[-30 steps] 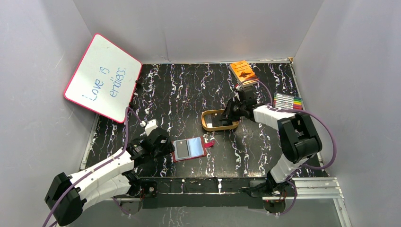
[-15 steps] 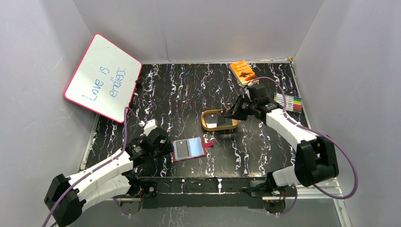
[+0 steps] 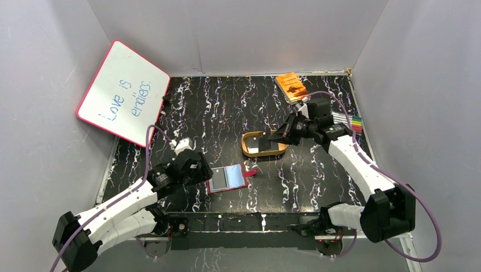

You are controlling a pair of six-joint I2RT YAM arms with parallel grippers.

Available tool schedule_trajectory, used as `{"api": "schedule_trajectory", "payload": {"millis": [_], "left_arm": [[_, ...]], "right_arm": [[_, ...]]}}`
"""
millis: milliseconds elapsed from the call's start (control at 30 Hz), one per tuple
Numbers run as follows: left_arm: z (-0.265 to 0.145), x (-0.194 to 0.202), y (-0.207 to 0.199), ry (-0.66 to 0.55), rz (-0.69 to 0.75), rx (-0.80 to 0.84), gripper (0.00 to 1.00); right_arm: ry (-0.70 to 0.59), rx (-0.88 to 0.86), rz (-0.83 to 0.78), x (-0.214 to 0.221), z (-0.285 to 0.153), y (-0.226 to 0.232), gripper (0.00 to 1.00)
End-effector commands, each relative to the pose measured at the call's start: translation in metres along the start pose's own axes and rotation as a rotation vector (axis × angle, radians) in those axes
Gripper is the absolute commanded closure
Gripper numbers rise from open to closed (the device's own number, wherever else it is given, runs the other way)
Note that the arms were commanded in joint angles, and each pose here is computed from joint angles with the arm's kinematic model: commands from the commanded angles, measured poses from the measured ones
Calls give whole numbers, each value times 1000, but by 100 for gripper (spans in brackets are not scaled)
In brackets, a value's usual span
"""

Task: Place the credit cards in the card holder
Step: Pick up the credit card from the storage box, then turn over the card slot in the card holder.

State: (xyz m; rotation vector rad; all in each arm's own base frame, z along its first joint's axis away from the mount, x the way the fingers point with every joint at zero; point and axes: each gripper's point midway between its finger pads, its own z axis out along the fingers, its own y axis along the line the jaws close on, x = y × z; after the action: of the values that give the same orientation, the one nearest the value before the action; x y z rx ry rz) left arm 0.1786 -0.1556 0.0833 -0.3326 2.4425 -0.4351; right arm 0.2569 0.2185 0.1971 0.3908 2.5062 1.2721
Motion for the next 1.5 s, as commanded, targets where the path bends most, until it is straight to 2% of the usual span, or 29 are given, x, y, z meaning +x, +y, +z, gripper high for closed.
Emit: {"api": "schedule_trajectory", "payload": {"millis": [0, 67, 167, 300, 500, 700, 900, 1200, 1467], "left_arm": [[-8, -3, -44, 47, 61, 176, 39], [-6, -3, -55, 66, 69, 201, 35], [0, -1, -70, 101, 83, 222, 31], [12, 3, -79, 132, 96, 203, 29], [28, 12, -93, 162, 158, 185, 28], [47, 18, -90, 168, 199, 115, 32], [54, 19, -84, 172, 222, 74, 36], [69, 30, -97, 202, 353, 48, 32], [84, 49, -72, 244, 468, -104, 39]], "right_arm": [[42, -120, -403, 32, -7, 24, 100], [99, -112, -455, 54, 5, 7, 100], [196, -53, -451, 81, 23, -22, 100], [222, -42, -451, 98, 39, -34, 100], [211, 58, -411, 97, 47, -61, 100], [266, 0, -446, 113, 51, -65, 100], [319, 20, -446, 124, 64, -70, 100], [228, 112, -408, 115, 60, -88, 100], [114, 163, -430, 101, 42, -89, 100]]}}
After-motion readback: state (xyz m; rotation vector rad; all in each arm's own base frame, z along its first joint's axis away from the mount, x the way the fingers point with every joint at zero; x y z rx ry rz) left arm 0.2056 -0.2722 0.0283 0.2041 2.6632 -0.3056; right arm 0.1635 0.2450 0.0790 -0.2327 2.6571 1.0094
